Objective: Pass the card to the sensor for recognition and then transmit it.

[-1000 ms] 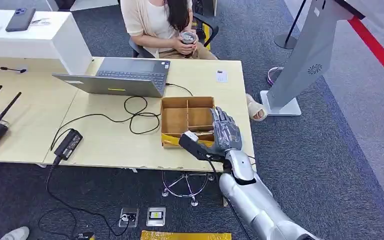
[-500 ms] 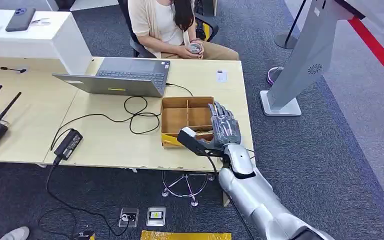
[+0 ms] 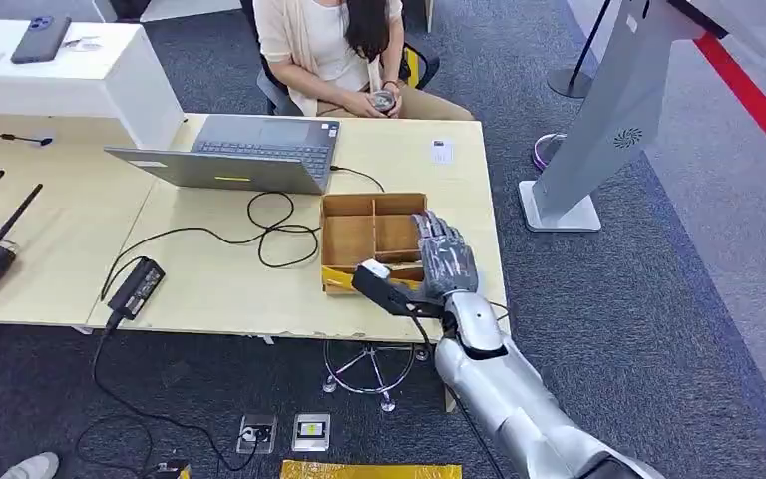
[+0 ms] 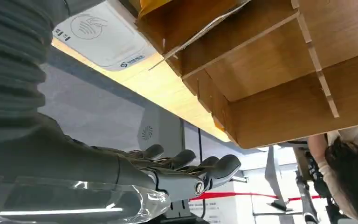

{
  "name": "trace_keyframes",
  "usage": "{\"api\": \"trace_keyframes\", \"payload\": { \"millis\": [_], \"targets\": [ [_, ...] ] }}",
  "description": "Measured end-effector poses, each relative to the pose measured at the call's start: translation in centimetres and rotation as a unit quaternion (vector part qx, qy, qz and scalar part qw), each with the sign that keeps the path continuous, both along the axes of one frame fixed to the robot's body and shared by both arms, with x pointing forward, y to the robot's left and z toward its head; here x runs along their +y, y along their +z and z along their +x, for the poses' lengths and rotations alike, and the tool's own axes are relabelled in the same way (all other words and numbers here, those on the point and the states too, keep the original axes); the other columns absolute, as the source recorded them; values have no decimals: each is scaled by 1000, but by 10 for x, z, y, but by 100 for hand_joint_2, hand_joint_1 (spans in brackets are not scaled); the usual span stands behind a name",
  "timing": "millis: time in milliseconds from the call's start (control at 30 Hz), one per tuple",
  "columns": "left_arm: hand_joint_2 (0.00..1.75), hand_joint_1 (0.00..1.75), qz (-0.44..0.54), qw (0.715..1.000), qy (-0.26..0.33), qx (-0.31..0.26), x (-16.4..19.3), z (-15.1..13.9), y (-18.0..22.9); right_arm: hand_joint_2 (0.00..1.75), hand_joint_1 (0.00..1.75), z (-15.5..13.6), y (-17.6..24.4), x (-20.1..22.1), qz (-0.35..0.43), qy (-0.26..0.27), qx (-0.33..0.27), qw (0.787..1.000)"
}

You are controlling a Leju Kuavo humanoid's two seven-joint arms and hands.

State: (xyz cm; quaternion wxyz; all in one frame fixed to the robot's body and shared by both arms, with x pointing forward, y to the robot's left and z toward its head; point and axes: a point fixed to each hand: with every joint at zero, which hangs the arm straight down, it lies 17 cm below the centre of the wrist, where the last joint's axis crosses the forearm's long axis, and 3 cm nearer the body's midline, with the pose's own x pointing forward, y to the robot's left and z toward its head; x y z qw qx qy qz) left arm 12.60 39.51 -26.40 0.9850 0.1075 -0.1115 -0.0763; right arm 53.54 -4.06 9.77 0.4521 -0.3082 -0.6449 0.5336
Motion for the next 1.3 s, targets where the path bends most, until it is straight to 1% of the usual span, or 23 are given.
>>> {"api": "trace_keyframes", "payload": {
  "millis": [467,1300],
  "targets": [
    [0,0,1,1000,-4,1,-1,0,0,175,0,-6,-5,11,-2,10,10,1000],
    [0,0,4,1000,-8,5,0,-3,-1,175,0,-11,-21,10,-17,7,33,999]
  ]
}}
